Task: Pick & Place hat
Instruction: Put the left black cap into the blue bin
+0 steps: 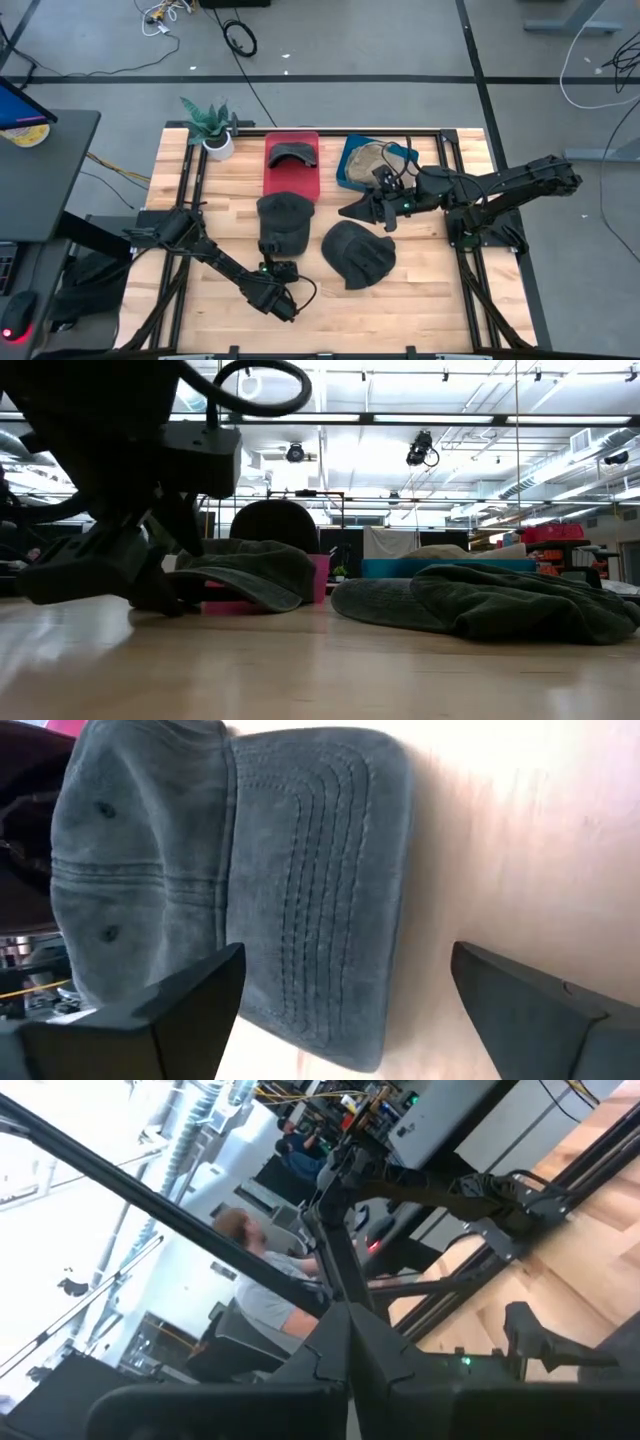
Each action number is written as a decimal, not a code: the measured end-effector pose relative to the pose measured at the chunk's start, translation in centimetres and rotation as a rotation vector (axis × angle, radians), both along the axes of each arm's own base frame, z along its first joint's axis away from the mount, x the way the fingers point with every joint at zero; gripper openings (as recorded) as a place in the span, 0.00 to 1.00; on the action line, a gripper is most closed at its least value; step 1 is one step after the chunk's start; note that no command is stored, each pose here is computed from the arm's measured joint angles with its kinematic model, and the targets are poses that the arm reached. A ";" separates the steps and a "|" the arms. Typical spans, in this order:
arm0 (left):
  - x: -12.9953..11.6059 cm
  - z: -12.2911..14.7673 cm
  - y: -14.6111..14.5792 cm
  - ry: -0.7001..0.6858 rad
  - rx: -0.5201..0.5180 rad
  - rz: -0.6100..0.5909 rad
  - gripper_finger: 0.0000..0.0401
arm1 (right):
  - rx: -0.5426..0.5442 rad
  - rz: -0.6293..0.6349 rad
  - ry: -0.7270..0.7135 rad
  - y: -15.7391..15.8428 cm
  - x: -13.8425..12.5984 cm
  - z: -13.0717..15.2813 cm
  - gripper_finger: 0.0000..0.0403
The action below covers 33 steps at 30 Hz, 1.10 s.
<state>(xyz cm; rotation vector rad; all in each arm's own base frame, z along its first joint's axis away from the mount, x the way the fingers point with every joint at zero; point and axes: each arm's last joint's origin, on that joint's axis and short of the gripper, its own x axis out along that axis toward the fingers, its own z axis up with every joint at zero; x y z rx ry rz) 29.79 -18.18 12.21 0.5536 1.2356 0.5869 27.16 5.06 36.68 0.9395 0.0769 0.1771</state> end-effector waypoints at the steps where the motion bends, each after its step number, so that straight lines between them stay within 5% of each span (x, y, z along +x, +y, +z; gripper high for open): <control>1: 0.0 0.0 0.0 0.002 0.002 -0.001 0.88 | -0.003 0.000 0.000 0.0 0.0 0.0 0.02; 12: -0.7 -1.1 0.7 0.027 0.015 -0.009 0.73 | -0.016 0.034 -0.004 0.1 0.0 0.0 0.02; 27: -2.0 -1.1 0.3 0.137 0.065 -0.044 0.11 | -0.033 0.044 -0.007 0.1 0.0 0.0 0.02; 33: -2.8 -0.6 0.5 0.180 0.110 -0.020 0.05 | -0.030 0.044 0.023 0.1 0.0 -0.3 0.02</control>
